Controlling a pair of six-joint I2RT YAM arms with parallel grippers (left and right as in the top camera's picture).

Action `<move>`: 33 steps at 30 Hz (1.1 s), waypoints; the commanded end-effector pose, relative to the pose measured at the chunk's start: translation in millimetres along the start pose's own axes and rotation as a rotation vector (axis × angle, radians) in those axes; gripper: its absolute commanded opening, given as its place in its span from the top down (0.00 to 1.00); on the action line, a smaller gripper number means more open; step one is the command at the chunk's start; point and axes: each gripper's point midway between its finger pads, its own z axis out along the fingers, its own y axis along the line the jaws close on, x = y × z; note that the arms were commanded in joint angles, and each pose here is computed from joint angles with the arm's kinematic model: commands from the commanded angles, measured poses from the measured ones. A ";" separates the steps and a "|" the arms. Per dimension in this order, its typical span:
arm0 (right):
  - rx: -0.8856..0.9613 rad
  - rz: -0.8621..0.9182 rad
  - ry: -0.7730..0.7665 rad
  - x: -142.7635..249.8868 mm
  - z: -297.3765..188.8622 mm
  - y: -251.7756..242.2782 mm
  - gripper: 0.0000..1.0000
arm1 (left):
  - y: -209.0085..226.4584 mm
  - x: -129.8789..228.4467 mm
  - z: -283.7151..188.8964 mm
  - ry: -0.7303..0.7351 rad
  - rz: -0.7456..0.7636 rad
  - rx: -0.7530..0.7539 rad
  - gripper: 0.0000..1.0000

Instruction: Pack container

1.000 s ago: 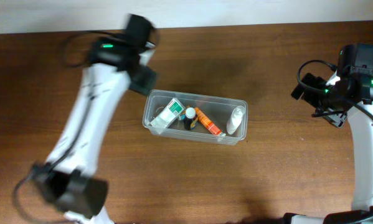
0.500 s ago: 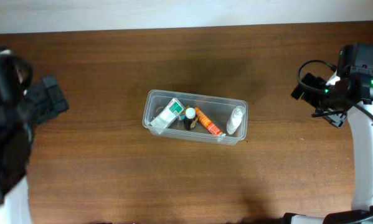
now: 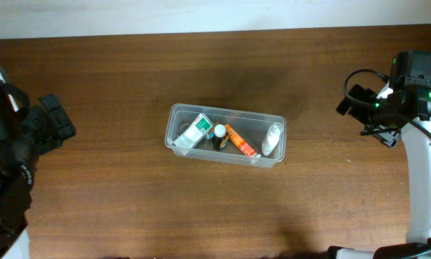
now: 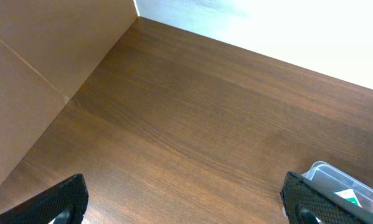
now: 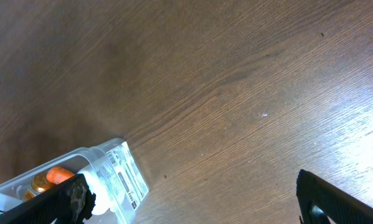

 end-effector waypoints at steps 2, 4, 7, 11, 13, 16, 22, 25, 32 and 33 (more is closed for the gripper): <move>-0.018 0.009 -0.028 -3.2 -10.0 2.1 0.02 | 3.8 -1.6 -5.9 -0.017 -0.019 -0.004 0.00; -0.018 0.009 -0.027 -3.1 -10.0 2.0 0.02 | 3.8 -1.5 -5.9 -0.017 -0.019 -0.004 0.00; 0.007 -0.006 -0.027 -2.3 -9.9 -2.6 0.02 | 3.8 -1.5 -5.9 -0.017 -0.019 -0.004 0.00; 0.036 -0.056 -0.019 2.5 -13.1 -8.9 0.01 | 3.8 -1.5 -5.9 -0.017 -0.019 -0.004 0.00; -0.004 -0.172 -0.102 -3.8 -29.8 2.4 0.02 | 3.8 -1.5 -5.9 -0.017 -0.019 -0.004 0.00; -0.078 -0.444 -0.277 -10.3 -65.3 33.9 0.01 | 3.8 -1.5 -5.9 -0.017 -0.019 -0.004 0.00; -0.152 -0.894 -0.521 25.1 -120.7 65.5 0.02 | 3.8 -1.5 -5.9 -0.017 -0.019 -0.004 0.00; -0.160 -0.898 -0.555 45.1 -122.2 51.1 0.02 | 3.8 -1.6 -5.9 -0.017 -0.019 -0.004 0.00; -0.191 -0.886 -0.636 95.5 -85.6 14.4 0.02 | 3.8 -1.5 -5.9 -0.017 -0.019 -0.004 0.00; -0.191 -0.886 -0.638 102.9 -77.6 8.7 0.01 | 3.8 -1.5 -5.9 -0.017 -0.019 -0.004 0.00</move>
